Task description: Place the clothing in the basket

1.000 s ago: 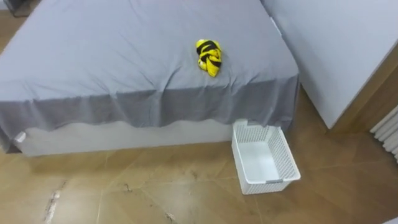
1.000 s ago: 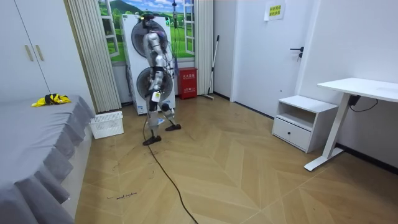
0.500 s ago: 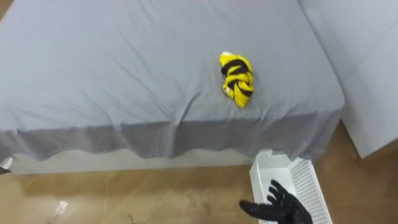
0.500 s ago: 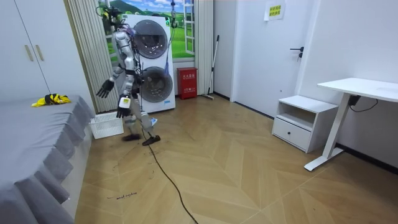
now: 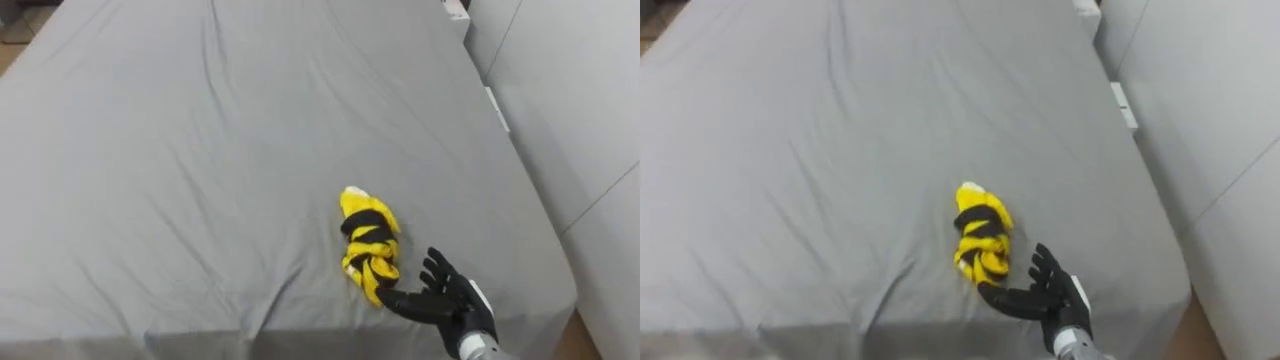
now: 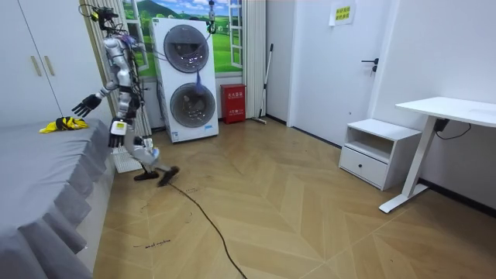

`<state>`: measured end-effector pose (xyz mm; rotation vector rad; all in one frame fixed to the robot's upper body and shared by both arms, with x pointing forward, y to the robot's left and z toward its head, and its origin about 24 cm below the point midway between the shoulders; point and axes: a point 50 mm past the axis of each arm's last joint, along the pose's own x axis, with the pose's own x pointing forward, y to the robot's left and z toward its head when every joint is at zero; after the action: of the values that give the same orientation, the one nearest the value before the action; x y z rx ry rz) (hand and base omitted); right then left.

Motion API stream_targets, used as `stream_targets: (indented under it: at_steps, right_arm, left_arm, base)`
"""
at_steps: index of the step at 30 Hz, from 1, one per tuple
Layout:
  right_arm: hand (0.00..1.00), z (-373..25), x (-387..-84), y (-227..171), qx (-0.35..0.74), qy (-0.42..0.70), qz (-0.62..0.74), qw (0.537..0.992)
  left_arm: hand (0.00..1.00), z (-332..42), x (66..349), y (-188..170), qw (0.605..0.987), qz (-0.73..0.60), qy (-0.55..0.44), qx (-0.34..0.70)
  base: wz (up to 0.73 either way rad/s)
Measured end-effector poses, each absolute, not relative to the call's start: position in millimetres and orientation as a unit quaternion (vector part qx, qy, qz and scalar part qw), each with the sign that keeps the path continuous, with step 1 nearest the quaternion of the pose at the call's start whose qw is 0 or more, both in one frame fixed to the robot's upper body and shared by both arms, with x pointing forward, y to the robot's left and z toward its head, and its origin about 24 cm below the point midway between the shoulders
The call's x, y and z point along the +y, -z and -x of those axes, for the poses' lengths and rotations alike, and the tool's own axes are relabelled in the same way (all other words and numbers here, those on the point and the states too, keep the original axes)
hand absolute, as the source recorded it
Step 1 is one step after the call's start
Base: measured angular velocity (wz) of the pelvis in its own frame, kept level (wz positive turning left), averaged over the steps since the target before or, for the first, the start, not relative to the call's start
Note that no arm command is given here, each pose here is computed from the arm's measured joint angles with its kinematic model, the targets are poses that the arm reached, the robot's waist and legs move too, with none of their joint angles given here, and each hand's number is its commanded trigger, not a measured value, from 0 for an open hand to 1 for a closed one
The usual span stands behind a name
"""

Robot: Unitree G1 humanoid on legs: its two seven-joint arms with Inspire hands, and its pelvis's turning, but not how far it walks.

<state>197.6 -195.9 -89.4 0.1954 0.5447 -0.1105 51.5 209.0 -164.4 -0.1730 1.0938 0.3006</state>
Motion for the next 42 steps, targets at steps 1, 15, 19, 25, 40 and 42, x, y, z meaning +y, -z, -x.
stream_targets:
  at_steps: [1,15,19,25,40,42]
  right_arm:
    - [0.00,-198,-198,88,0.266,0.060,-0.100,0.957]
    - [0.00,-207,-196,71,0.220,0.053,-0.072,0.971]
    - [0.00,-218,-189,69,0.215,0.036,-0.071,0.973]
    - [0.00,-216,-178,84,0.255,-0.010,-0.059,0.965]
    - [0.00,-219,-163,96,0.297,-0.054,-0.044,0.952]
    - [0.00,-219,-164,97,0.298,-0.053,-0.042,0.952]
  left_arm:
    - [0.00,-55,209,163,0.844,0.092,-0.148,0.508]
    - [0.00,-55,210,163,0.847,0.083,-0.118,0.512]
    - [0.00,-60,213,164,0.844,0.080,-0.122,0.516]
    - [0.00,-69,212,163,0.846,0.079,-0.116,0.514]
    - [0.00,-82,213,165,0.837,0.083,-0.123,0.526]
    - [0.00,-82,213,165,0.836,0.087,-0.126,0.527]
  base:
    - [-0.43]
    - [-0.27]
    - [0.17]
    - [0.22]
    - [0.03]
    - [0.00]
